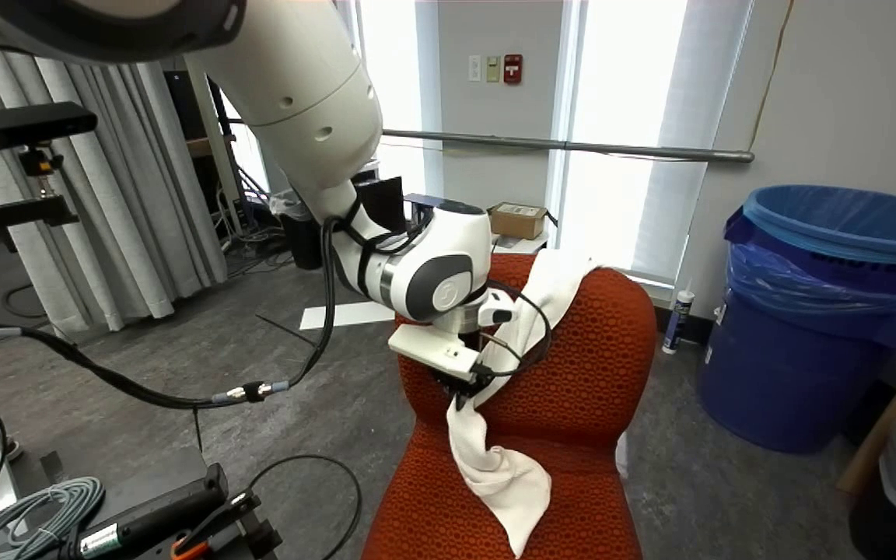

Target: Pull the white fabric off the chair back

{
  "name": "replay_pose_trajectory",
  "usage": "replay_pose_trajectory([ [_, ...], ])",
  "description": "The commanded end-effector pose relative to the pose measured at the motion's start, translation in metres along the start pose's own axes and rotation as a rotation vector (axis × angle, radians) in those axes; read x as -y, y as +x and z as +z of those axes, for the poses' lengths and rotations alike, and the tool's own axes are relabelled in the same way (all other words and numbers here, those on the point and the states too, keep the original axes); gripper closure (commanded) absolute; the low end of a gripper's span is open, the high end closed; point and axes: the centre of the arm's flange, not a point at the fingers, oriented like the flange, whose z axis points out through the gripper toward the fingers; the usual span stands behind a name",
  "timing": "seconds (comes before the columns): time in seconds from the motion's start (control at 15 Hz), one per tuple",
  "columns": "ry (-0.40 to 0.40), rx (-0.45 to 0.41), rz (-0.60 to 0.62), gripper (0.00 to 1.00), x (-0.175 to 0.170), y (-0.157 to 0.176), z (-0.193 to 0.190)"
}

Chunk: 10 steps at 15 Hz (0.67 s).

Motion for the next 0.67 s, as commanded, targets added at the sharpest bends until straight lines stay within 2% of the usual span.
replay_pose_trajectory([
  [0.0,0.003,0.119,0.03,1.0,0.016,-0.034,0.043],
  [0.4,-0.012,0.276,0.077,1.0,0.026,-0.066,0.102],
  [0.6,0.006,0.288,0.08,1.0,0.032,-0.068,0.104],
])
